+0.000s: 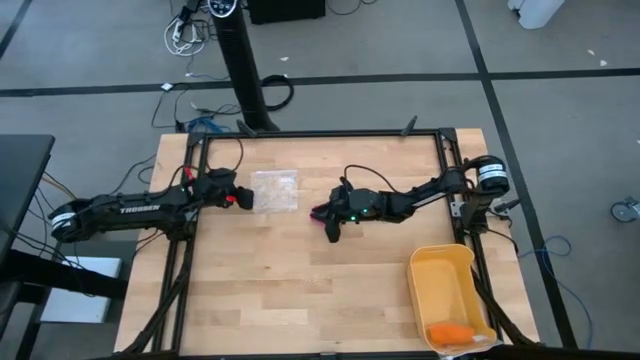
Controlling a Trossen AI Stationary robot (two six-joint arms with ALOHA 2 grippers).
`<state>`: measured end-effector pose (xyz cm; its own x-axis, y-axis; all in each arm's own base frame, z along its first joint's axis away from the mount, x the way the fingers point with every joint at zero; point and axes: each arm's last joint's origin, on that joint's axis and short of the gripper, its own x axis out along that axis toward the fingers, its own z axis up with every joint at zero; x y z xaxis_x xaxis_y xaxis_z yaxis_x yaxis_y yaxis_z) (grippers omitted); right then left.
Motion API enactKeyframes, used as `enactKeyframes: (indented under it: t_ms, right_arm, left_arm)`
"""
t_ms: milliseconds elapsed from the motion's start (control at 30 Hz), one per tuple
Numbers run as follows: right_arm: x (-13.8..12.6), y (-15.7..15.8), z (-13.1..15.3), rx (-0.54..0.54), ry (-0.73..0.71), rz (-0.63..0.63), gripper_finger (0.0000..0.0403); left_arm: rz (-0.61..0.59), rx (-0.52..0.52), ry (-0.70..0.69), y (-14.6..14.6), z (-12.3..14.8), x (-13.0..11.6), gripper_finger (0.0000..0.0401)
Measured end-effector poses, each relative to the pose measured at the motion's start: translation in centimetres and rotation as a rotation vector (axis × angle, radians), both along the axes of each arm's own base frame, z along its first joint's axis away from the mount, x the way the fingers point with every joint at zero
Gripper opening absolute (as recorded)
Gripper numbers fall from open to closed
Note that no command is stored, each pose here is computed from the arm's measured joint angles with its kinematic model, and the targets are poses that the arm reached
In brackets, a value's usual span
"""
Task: Roll bandage
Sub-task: Open the transparent zip bag
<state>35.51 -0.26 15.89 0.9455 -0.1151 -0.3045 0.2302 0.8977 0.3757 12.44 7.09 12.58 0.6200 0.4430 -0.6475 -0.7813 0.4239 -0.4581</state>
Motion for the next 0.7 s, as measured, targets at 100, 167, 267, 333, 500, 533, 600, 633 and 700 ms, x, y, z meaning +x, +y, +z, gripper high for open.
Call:
enactKeyframes:
  t_ms: [100,167,267,333,500,533,600,633,700]
  right_arm:
    - [0.0,0.0,0.1,0.002,-0.006,0.008,0.0096]
    - [0.0,0.0,0.1,0.002,-0.009,0.01,0.0095]
    - [0.0,0.0,0.1,0.001,-0.01,0.01,0.0095]
    - [0.0,0.0,0.2,0.002,-0.015,0.012,0.0096]
    - [0.0,0.1,0.3,-0.007,-0.021,0.016,0.0092]
    - [0.0,0.1,0.3,-0.007,-0.021,0.017,0.0091]
    - [0.0,0.1,0.3,-0.007,-0.024,0.018,0.0089]
    - [0.0,0.1,0.3,-0.006,-0.024,0.02,0.0088]
    - [0.0,0.1,0.3,-0.01,-0.023,0.021,0.0087]
  left_arm:
    - [0.053,-0.006,-0.01,0.6,-0.5,-0.3,0.0119]
    - [0.073,-0.021,-0.002,0.9,-0.7,-0.4,0.0136]
    - [0.069,-0.036,-0.047,1.6,-0.8,-0.1,0.0155]
    - [0.079,-0.057,-0.036,2.0,-1.2,-0.1,0.0162]
    - [0.068,-0.099,-0.05,2.9,-2.2,0.3,0.0167]
    - [0.066,-0.095,-0.061,3.1,-2.4,0.5,0.0167]
    - [0.069,-0.08,-0.081,3.5,-2.5,0.8,0.0167]
    - [0.072,-0.074,-0.088,3.6,-2.6,0.9,0.0167]
    - [0.081,-0.061,-0.1,4.0,-2.7,1.1,0.0166]
